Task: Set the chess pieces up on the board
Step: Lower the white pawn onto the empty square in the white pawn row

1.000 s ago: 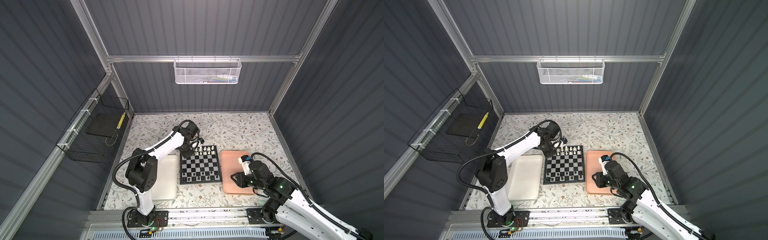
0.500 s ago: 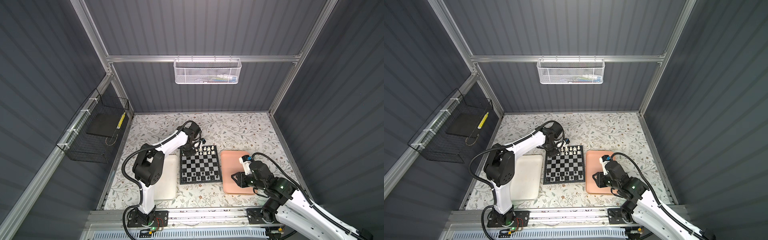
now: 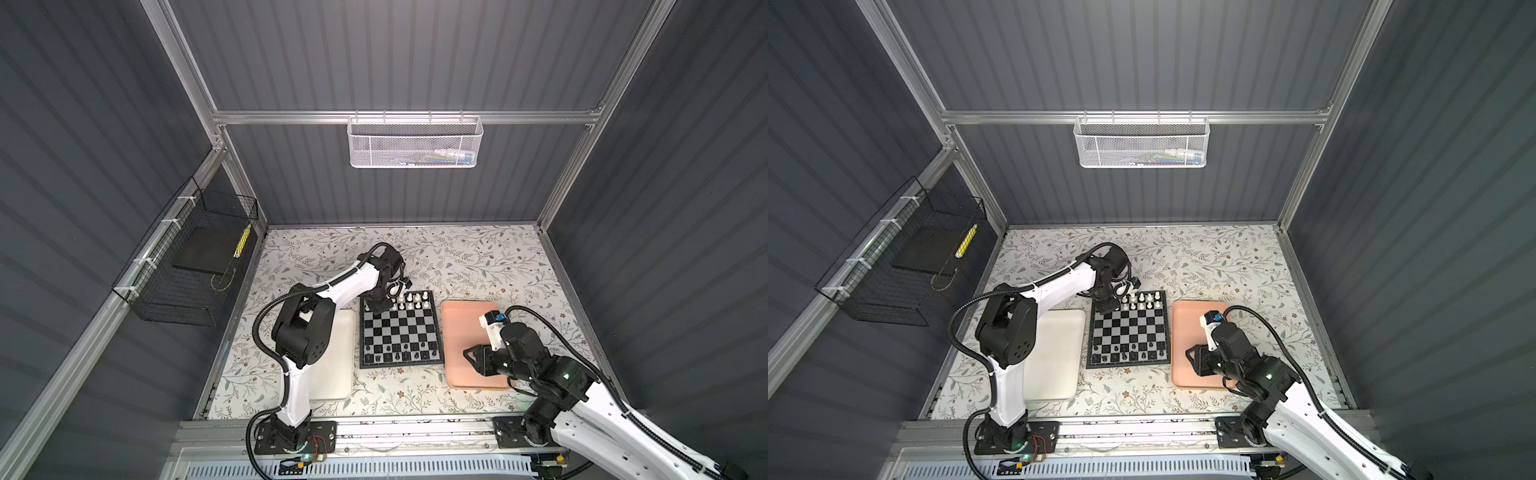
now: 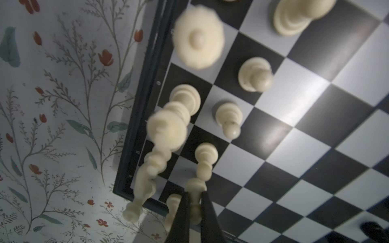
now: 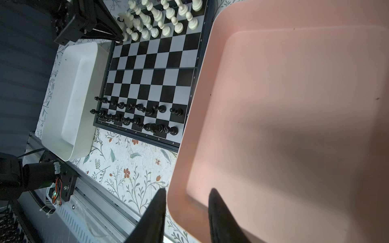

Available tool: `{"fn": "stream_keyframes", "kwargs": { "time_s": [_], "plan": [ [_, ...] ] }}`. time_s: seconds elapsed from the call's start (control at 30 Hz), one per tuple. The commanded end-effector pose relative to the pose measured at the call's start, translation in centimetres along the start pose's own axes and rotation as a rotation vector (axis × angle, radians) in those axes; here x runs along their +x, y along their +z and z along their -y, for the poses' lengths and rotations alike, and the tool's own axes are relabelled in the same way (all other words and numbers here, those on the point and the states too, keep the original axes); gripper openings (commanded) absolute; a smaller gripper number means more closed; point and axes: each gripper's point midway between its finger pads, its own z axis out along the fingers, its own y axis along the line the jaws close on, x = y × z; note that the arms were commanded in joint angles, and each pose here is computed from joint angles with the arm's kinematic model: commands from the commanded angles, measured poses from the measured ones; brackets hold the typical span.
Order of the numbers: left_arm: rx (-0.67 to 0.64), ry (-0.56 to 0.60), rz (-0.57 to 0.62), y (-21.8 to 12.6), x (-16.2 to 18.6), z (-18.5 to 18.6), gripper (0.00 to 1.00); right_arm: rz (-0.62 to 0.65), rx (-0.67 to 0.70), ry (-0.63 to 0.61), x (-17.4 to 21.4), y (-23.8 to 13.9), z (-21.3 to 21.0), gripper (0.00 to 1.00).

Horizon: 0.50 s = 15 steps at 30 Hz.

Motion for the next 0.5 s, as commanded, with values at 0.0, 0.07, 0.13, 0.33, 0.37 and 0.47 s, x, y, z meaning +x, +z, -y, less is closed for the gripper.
{"fn": "stream_keyframes", "kwargs": {
  "time_s": [0.0,0.07,0.13,0.33,0.37,0.47],
  "plan": [
    [-0.02,0.024,-0.003,0.06,-0.28,-0.25,0.08,0.011,0.014,0.0,-0.16,-0.31,0.23,0.37],
    [-0.019,0.023,0.0,0.09,-0.36,-0.25,0.08,0.01,0.012,0.001,-0.13,-0.31,0.21,0.37],
    [-0.019,0.022,-0.006,0.24,-0.36,-0.28,0.08,0.011,0.013,0.002,-0.15,-0.33,0.21,0.37],
    [-0.014,0.027,-0.014,0.51,-0.22,-0.17,0.08,0.011,0.014,-0.001,-0.13,-0.31,0.23,0.37],
    [-0.013,0.028,-0.015,0.54,-0.18,-0.15,0.08,0.014,0.014,0.0,-0.19,-0.3,0.24,0.37],
    [-0.015,0.027,-0.013,0.54,-0.23,-0.19,0.08,0.013,0.013,0.0,-0.17,-0.31,0.23,0.37]
  ]
}}
